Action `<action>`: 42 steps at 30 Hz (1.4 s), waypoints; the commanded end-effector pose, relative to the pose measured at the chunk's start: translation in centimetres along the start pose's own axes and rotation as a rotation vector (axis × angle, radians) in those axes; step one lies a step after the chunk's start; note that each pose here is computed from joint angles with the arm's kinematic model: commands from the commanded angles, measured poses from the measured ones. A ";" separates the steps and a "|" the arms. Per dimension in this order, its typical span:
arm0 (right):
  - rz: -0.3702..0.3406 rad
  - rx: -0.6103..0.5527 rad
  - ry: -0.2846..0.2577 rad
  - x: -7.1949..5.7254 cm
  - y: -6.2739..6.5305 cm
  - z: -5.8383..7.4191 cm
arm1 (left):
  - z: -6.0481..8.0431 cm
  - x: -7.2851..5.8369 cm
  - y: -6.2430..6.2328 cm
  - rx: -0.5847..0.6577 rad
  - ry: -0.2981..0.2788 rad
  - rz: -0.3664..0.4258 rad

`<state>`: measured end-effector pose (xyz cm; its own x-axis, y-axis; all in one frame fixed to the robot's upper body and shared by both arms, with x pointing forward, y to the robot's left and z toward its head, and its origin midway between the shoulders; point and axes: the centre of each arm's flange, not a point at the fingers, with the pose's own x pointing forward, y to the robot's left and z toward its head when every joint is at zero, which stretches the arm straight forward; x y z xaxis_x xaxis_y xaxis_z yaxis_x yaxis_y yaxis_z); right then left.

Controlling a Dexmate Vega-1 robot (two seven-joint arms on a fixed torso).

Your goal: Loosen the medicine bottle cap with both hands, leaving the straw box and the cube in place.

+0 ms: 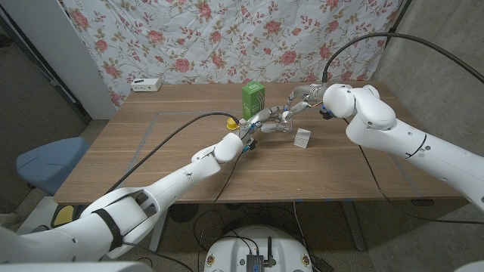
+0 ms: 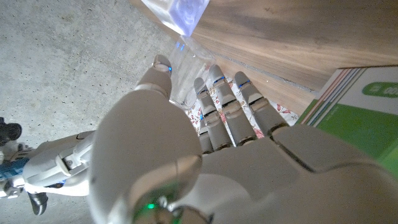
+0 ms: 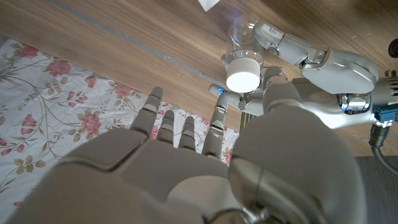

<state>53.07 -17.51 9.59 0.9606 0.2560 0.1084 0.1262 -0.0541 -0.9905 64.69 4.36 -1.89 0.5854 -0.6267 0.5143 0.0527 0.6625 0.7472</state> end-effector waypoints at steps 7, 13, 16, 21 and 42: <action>-0.013 0.013 0.003 0.5 0.6 0.1 | 0.0 -0.1 0.1 0.005 0.000 -0.001; -0.015 0.015 0.002 0.6 0.6 0.1 | 0.0 -0.1 0.0 0.003 -0.001 -0.002; -0.019 0.015 0.005 0.6 0.6 0.1 | -0.1 0.0 0.0 0.003 -0.001 -0.003; -0.018 0.016 0.003 0.7 0.6 0.1 | -0.1 0.1 0.0 0.002 -0.001 -0.005; -0.030 0.024 0.003 1.2 0.7 -0.1 | -0.2 0.6 0.0 0.000 -0.006 -0.011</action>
<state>53.82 -17.27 9.18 0.9566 0.2566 0.1381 0.1512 -0.0319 -0.9880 65.20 4.31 -1.84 0.5903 -0.6283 0.5067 0.0535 0.6569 0.7521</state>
